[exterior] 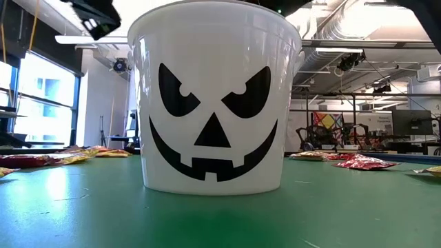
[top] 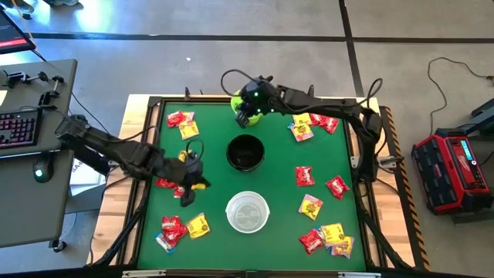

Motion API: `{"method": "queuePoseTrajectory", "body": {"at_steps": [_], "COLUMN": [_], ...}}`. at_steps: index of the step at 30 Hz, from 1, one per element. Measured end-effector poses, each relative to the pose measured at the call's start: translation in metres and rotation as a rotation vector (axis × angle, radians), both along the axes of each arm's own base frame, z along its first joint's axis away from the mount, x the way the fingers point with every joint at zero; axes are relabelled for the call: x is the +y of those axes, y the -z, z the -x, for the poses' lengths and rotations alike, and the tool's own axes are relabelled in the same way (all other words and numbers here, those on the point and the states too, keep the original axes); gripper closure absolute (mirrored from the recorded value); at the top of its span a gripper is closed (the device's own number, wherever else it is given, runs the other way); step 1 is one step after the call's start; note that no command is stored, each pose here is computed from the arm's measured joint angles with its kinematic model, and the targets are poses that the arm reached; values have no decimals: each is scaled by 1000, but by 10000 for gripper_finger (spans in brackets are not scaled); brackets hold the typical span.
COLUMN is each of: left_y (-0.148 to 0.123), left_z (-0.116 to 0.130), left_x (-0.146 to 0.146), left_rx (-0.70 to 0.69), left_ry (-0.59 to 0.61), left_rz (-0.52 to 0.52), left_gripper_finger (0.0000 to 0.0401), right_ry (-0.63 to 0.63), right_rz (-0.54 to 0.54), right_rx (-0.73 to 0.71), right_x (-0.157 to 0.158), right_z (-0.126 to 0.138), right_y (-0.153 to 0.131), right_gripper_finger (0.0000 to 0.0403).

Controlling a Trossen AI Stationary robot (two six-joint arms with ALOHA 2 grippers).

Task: Sort candy by brand, put in halloween buckets
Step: Put the white chocolate into the green bucket

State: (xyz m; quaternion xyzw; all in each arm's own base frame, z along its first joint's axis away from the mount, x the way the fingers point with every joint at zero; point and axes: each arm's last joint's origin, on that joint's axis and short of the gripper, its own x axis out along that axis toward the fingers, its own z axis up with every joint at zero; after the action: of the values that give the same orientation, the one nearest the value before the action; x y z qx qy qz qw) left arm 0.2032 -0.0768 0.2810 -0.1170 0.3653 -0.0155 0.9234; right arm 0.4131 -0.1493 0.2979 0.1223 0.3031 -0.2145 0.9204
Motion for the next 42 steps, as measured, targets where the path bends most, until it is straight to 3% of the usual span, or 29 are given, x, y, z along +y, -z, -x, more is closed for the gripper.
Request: {"method": "queuePoseTrajectory", "body": {"at_steps": [6, 10, 19, 25, 32, 42], "left_y": [4, 6, 12, 31, 58, 89], "left_z": [16, 31, 68, 84, 83, 78], "left_x": [-26, -45, -90, -120, -142, -153], "left_rx": [76, 134, 237, 317, 378, 508], "left_ry": [135, 230, 396, 503, 552, 544], "left_rz": [30, 79, 155, 87, -11, -101], "left_gripper_finger": [401, 401, 401, 398, 347, 258], "right_ry": [-9, -2, 90, 178, 238, 235], "right_rz": [-29, -47, -62, -81, -82, -68], "right_rx": [6, -24, -82, -142, -189, -160], "right_x": [38, 69, 140, 171, 184, 184], "right_z": [-2, 12, 86, 135, 164, 167], "right_y": [14, 22, 20, 12, 7, 8], "right_gripper_finger": [403, 403, 403, 403, 403, 403]}}
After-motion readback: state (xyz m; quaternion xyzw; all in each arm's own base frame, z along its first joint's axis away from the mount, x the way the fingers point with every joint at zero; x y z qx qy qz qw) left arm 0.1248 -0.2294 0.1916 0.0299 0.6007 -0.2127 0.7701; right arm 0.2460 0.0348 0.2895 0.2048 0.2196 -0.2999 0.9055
